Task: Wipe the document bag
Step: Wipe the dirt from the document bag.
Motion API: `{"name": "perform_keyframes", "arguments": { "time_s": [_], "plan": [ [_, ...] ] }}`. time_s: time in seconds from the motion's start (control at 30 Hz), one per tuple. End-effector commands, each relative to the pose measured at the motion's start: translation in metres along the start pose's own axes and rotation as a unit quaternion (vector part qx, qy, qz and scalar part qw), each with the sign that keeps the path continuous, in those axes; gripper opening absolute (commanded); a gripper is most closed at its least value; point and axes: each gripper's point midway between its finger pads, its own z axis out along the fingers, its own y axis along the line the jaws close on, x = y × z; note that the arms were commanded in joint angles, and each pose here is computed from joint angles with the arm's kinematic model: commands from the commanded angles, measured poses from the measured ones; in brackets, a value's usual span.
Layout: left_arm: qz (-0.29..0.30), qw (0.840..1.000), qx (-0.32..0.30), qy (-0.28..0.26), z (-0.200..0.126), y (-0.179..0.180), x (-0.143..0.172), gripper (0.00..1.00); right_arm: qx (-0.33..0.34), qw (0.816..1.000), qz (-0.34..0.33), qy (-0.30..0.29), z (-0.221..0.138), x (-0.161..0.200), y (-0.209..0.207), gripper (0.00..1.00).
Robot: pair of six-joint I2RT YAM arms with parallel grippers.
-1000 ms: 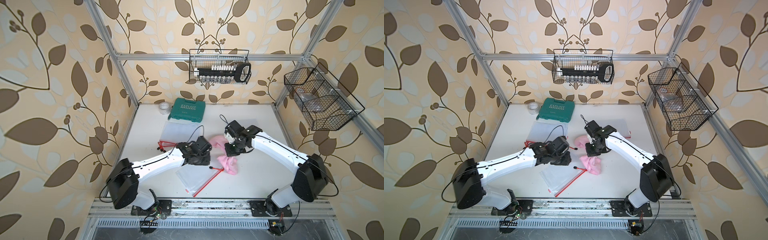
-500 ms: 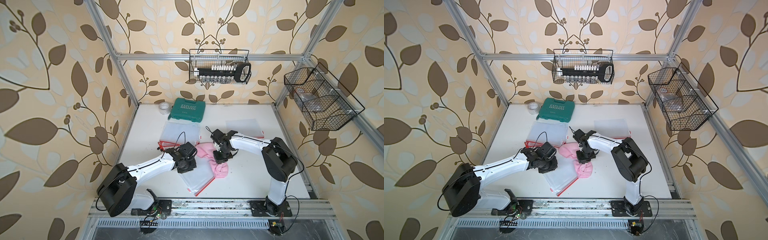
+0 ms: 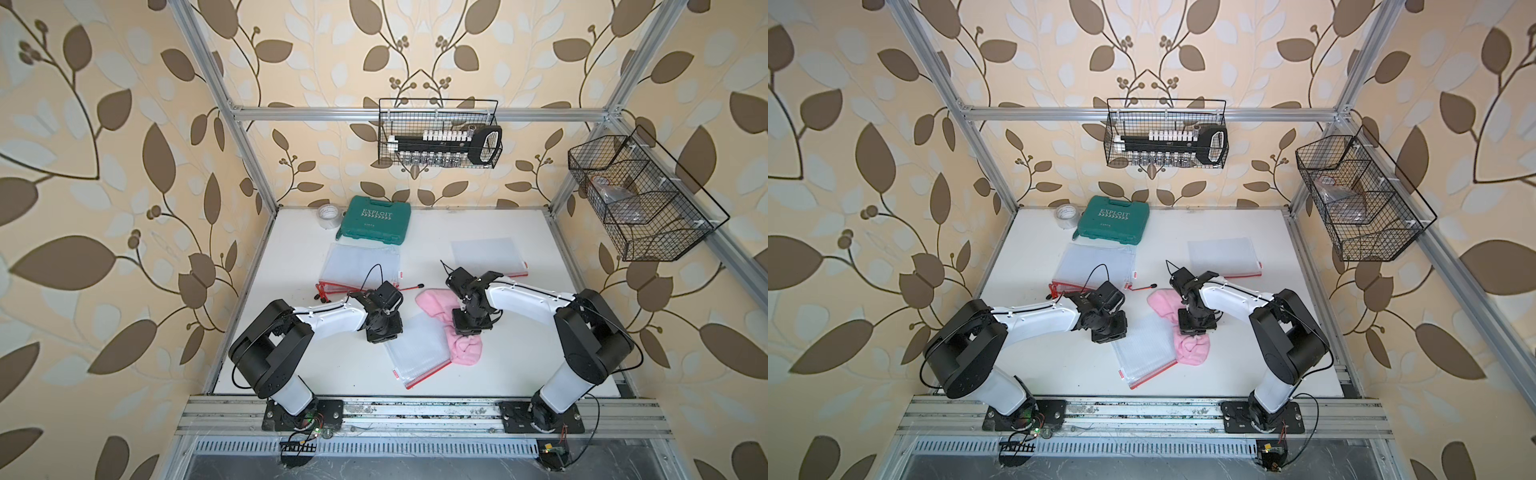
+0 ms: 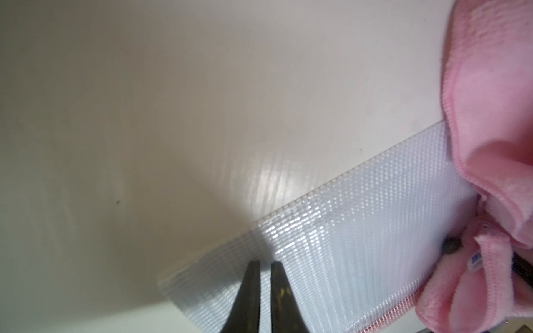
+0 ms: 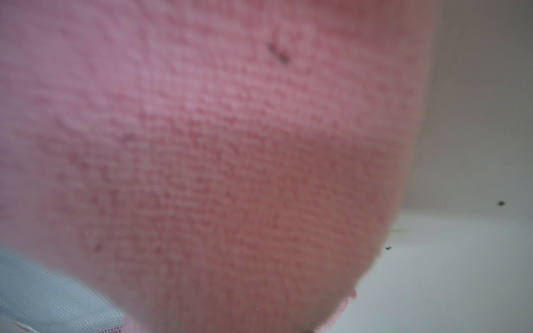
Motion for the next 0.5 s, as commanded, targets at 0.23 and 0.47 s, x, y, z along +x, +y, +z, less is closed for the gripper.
{"name": "perform_keyframes", "arguments": {
  "time_s": [0.23,0.47],
  "plan": [
    [0.008,0.999,-0.041,0.02,0.012,0.013,0.002,0.04,-0.126,0.98,-0.155,0.0,-0.068,-0.004,0.116,0.0],
    [-0.006,0.999,-0.033,-0.008,0.011,0.018,-0.001,0.03,-0.172,0.973,-0.128,0.081,-0.001,0.014,0.156,0.0]
  ]
}}
